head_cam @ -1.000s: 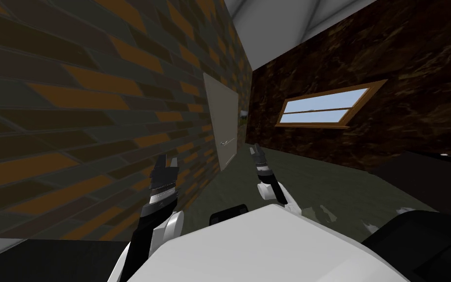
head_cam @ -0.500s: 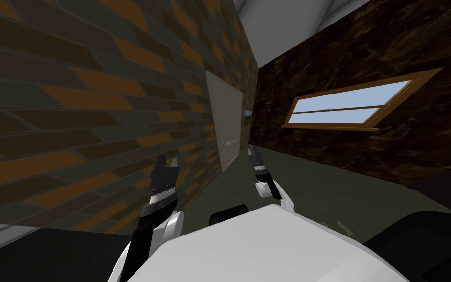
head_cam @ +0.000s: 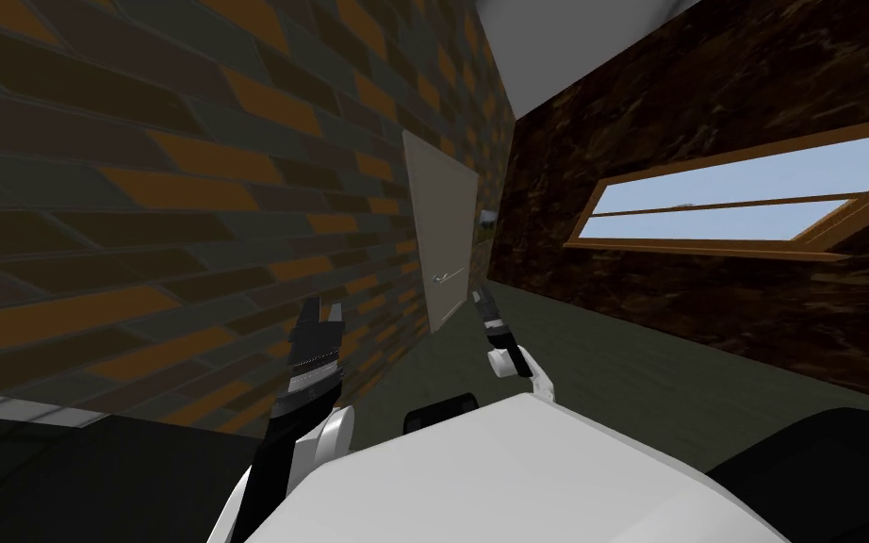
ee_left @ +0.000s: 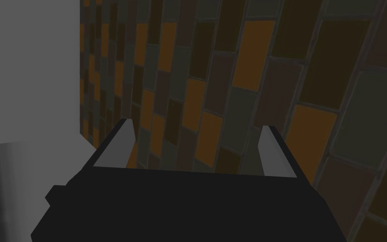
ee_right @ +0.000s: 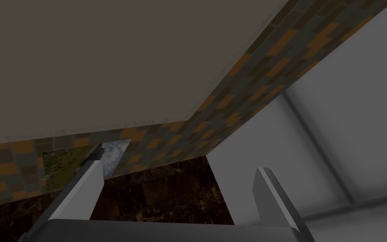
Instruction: Pull the door open
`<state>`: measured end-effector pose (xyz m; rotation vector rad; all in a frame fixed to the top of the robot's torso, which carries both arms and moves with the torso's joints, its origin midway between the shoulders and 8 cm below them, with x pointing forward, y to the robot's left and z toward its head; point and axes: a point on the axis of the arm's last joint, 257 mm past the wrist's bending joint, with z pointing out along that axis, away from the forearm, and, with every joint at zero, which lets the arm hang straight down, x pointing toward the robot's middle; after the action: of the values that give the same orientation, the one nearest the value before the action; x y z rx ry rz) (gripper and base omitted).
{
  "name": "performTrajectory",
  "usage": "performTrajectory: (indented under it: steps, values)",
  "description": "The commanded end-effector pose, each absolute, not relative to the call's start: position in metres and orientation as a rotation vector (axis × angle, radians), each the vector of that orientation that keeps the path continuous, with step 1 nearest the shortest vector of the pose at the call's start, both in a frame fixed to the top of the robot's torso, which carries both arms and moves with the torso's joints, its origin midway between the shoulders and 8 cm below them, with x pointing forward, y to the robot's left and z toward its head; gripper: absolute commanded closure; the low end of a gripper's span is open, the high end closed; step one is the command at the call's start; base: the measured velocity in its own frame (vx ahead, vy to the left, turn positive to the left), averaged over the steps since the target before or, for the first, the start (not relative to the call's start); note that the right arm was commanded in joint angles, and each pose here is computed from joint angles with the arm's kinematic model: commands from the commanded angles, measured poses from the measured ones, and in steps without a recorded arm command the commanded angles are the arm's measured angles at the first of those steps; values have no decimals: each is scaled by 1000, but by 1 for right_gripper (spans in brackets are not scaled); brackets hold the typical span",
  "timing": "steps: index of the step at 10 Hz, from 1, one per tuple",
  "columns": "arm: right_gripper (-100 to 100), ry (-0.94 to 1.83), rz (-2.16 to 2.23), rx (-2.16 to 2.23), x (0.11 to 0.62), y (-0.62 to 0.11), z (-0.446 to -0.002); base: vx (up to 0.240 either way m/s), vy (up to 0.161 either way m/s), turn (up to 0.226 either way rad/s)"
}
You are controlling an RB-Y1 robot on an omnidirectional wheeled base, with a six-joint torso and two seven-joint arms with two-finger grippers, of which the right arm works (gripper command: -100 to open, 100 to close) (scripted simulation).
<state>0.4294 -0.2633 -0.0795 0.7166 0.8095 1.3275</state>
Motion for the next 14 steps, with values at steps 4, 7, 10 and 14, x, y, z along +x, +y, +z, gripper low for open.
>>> performTrajectory:
  steps: [4,7,10,14]
  values:
    - [-100,844,1328,752,446,-266,-105,48,-56,96]
    - [-100,882,1327,789,461,-266,-131,50,-78,154]
    - [-100,919,1322,827,475,-267,-157,70,-106,174]
    - [-100,956,1313,864,487,-269,-182,52,-81,121]
